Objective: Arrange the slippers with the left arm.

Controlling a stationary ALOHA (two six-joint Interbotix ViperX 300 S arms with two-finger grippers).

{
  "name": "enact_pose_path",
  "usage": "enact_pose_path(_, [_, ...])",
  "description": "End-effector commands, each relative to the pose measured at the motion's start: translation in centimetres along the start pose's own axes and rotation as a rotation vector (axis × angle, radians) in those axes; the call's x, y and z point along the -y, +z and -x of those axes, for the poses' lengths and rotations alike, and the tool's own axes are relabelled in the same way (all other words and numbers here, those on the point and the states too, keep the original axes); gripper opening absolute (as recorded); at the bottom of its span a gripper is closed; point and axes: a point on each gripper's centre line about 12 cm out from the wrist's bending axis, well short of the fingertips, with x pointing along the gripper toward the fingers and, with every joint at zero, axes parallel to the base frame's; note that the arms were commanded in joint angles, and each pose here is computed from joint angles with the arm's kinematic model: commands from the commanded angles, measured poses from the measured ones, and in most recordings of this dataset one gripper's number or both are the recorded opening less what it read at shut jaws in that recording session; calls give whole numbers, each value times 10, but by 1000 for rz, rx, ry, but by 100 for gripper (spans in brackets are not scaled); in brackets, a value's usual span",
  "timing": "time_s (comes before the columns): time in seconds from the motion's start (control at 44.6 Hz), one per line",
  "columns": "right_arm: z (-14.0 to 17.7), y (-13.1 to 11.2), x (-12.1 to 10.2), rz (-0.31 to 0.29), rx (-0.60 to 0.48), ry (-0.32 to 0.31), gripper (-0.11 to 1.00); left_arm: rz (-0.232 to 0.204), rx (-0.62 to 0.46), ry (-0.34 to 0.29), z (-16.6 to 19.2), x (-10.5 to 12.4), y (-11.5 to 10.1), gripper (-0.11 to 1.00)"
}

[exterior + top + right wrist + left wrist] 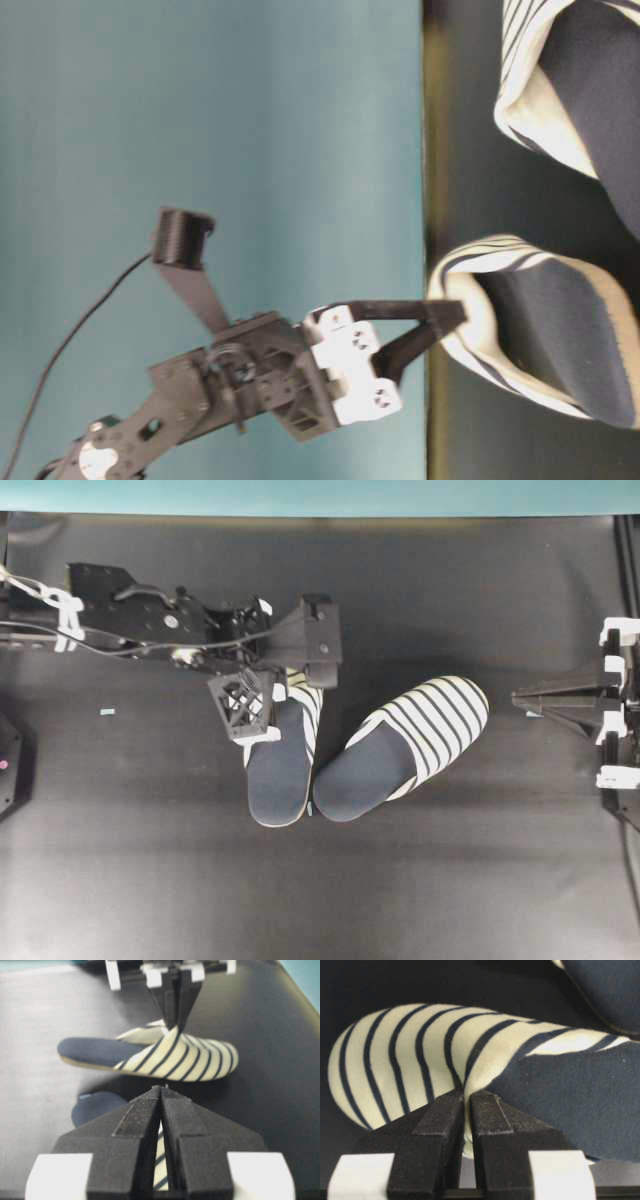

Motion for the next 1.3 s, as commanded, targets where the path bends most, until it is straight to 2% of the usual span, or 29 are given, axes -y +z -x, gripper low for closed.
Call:
enact_pose_path(0.0, [-1,2,0,-6,8,0,0,-11,2,-2,-3,4,2,2])
enact_pose_path(0.403, [-1,2,0,-12,9,0,0,-12,-6,-5,-8,6,2,3])
enact_pose_path(0.47, [-1,2,0,-11,11,0,0,-14,-5,-6,-8,6,2,6])
enact_pose_path(0.538, [-1,2,0,-12,9,0,0,-18,-1,-7,-8,7,3,18])
enact_pose_path(0.717, [-1,0,0,-12,6,0,0,-35,3,-6,-5,7,4,72])
enact_pose_path(0.806, [-1,0,0,-12,6,0,0,-66,23,-4,0,8,10,88])
enact_pose_path(0.829, [-1,0,0,-12,6,0,0,-81,34,-3,3,8,13,89])
enact_pose_path(0.918, [-1,0,0,-11,5,0,0,-189,90,3,14,12,27,87])
enact_pose_path(1.008, [-1,0,0,-12,8,0,0,-355,177,17,24,23,47,86])
enact_pose_path(1.03, [-1,0,0,-12,8,0,0,-409,214,26,27,26,54,86])
enact_pose_path(1.097, [-1,0,0,-12,8,0,0,-509,283,46,29,34,68,86])
enact_pose_path(1.209, [-1,0,-1,-12,11,3,0,-644,380,90,26,41,86,86])
enact_pose_path(1.277, [-1,1,-1,-13,15,4,0,-689,407,109,17,42,92,86])
